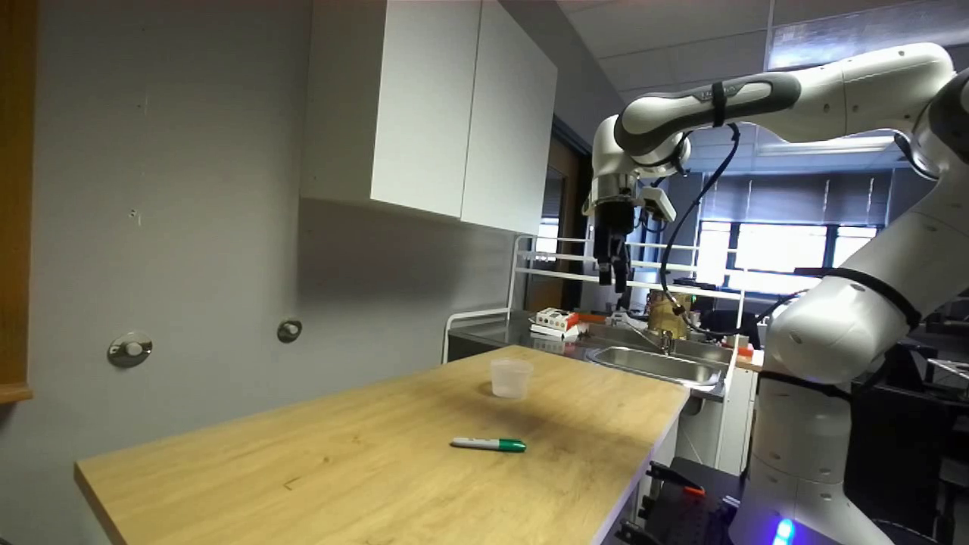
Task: Put the marker in the bowl
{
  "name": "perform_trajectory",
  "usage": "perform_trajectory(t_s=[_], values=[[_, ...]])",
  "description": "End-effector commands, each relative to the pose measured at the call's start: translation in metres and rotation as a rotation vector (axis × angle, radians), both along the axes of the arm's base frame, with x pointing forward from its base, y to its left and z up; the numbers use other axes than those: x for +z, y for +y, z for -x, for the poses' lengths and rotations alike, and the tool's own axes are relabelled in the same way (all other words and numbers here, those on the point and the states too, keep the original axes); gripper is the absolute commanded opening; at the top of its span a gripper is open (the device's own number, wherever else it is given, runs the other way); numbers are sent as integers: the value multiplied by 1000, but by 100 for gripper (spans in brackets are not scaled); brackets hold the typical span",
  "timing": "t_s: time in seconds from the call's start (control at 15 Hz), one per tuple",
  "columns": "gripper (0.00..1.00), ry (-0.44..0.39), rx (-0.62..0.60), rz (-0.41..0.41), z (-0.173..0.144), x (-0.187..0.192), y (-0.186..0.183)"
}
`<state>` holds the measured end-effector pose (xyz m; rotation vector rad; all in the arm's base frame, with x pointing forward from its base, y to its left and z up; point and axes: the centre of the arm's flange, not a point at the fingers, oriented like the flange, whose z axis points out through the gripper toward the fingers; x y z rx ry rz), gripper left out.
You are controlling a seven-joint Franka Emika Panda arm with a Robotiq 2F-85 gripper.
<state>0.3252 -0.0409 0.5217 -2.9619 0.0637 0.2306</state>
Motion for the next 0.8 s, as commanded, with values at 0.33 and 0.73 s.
perform_trajectory(t_s=[0.33,0.73], values=[[100,0,0,0,0,0,0],[100,7,-2,12,-2,-2,1]])
